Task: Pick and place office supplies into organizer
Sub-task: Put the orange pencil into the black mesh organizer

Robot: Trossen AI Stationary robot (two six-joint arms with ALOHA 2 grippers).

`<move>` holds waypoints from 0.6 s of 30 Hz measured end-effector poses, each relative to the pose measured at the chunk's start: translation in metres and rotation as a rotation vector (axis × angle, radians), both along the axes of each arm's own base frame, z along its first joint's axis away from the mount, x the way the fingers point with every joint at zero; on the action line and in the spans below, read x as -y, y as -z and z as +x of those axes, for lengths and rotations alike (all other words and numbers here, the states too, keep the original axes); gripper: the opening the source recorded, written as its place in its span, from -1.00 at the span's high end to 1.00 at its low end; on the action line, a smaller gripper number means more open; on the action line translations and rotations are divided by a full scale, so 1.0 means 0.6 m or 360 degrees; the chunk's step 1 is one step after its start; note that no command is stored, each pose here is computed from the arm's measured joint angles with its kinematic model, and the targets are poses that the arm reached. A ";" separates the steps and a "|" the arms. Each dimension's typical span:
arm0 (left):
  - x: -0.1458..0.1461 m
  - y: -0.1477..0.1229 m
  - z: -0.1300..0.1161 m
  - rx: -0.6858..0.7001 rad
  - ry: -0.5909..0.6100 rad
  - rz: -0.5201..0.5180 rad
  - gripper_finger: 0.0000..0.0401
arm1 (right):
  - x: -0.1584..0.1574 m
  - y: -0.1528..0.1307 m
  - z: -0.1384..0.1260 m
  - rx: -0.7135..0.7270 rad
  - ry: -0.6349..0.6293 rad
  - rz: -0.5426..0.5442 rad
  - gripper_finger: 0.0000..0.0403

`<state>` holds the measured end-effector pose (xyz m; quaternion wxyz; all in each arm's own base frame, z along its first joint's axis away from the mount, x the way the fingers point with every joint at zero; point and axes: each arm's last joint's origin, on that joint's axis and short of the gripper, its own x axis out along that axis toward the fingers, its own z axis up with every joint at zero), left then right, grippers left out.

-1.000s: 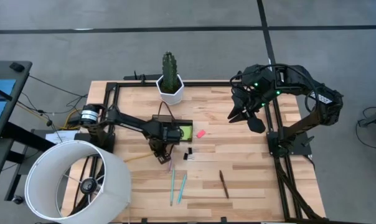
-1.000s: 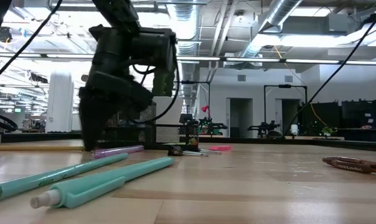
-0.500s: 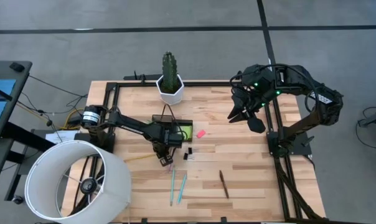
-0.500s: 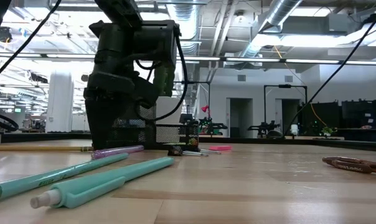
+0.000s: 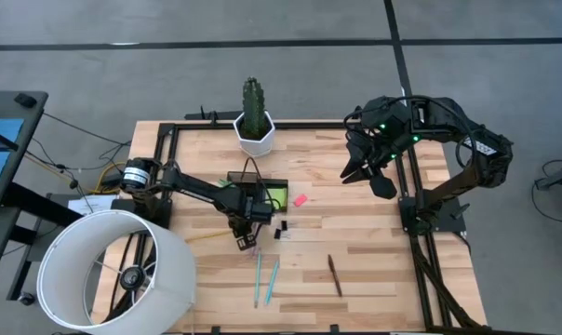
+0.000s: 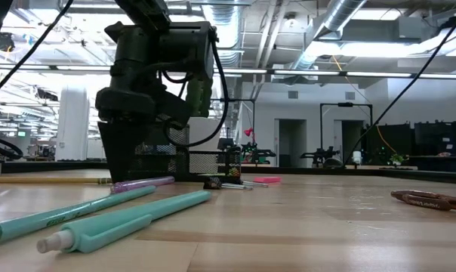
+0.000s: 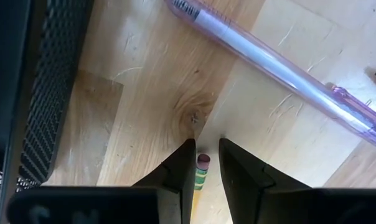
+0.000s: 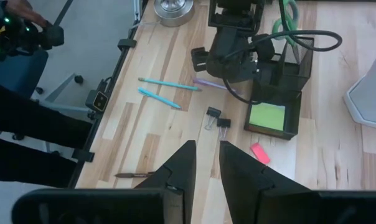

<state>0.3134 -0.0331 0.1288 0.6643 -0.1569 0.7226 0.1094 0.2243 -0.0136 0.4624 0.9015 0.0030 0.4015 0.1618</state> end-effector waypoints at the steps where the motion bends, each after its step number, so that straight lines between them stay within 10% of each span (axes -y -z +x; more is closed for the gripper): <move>1: 0.000 0.000 0.000 -0.0002 0.0009 0.0000 0.67 | 0.000 0.000 0.000 0.0000 0.0000 0.0000 0.68; 18: 0.005 -0.001 -0.006 -0.0038 0.0150 0.0030 0.67 | 0.000 0.000 0.000 0.0000 0.0001 0.0000 0.68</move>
